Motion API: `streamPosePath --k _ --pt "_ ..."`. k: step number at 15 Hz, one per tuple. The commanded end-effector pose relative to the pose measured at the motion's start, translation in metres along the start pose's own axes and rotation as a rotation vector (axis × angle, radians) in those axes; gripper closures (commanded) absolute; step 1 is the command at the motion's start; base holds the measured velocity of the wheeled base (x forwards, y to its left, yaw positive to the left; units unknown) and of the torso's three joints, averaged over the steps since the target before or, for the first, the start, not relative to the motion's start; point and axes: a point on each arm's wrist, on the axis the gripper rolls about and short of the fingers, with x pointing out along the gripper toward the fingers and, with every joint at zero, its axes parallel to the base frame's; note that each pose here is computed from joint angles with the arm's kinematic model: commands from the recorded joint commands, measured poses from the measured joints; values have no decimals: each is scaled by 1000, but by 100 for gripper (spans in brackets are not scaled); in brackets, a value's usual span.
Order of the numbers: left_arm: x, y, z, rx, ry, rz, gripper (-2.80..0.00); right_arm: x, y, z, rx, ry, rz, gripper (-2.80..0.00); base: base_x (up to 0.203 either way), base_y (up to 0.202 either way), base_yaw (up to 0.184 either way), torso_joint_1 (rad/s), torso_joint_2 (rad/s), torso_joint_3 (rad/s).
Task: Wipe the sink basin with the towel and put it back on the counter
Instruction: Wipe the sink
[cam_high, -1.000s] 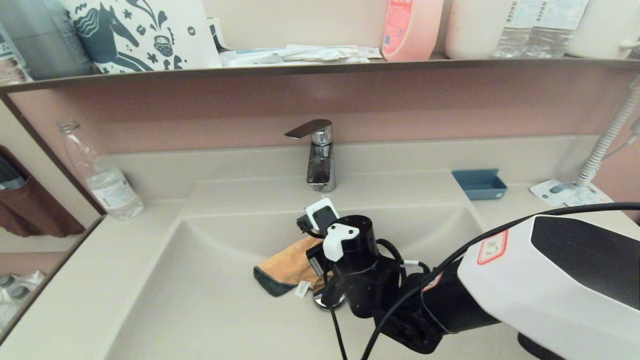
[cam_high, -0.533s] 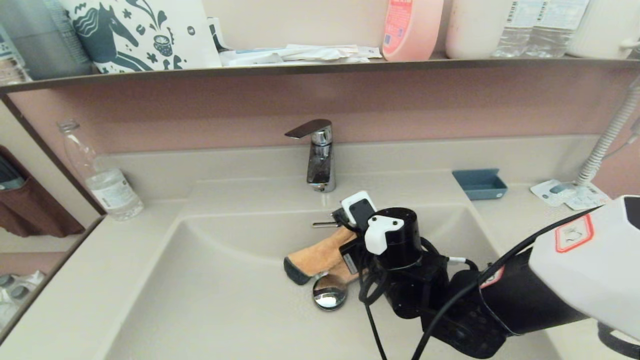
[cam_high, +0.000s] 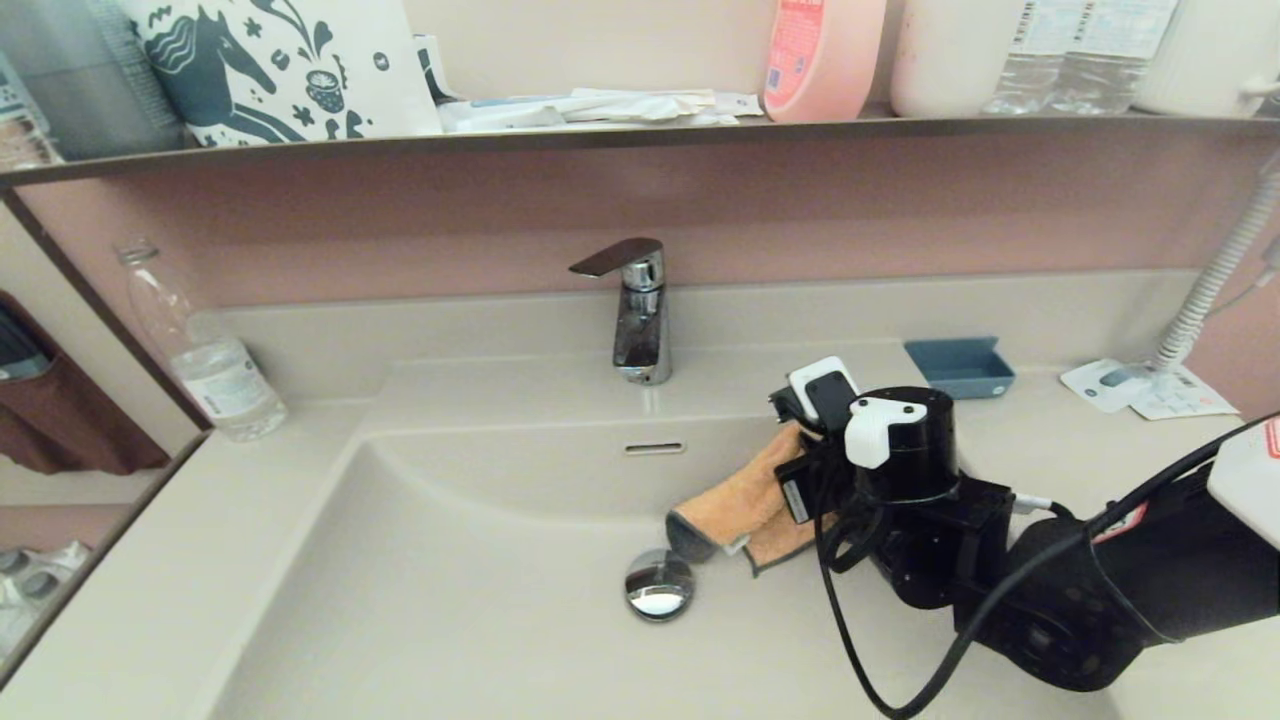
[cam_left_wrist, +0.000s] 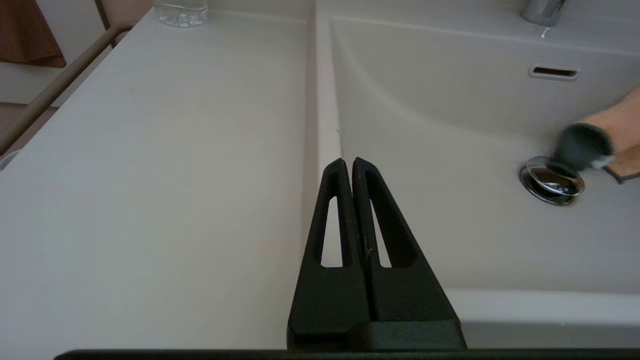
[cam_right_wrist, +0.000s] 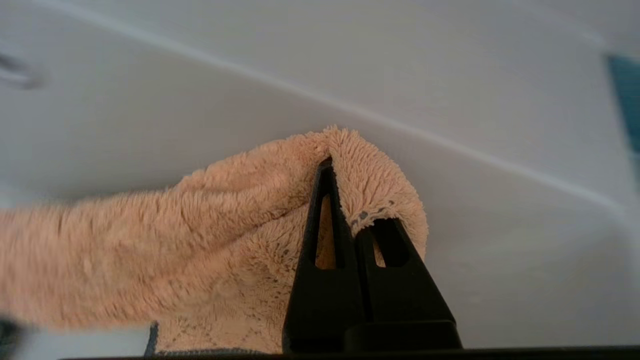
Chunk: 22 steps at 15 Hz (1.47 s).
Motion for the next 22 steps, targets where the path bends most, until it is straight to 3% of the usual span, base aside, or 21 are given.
streamPosePath --k 1,6,12,18,22 --pt "0 0 0 -1 2 0 0 -2 -14 4 16 -9 -32 0 0 0 0 0 0 0" --pt "0 0 0 -1 1 0 0 -3 -55 0 35 10 -121 0 0 0 0 0 0 0" --pt "0 0 0 -2 0 0 0 -15 -86 -13 20 48 -154 0 0 0 0 0 0 0" --pt "0 0 0 0 0 0 0 0 -45 -30 -47 99 -48 0 0 0 0 0 0 0" --pt "0 0 0 0 1 0 0 27 -12 -21 -45 60 -6 0 0 0 0 0 0 0"
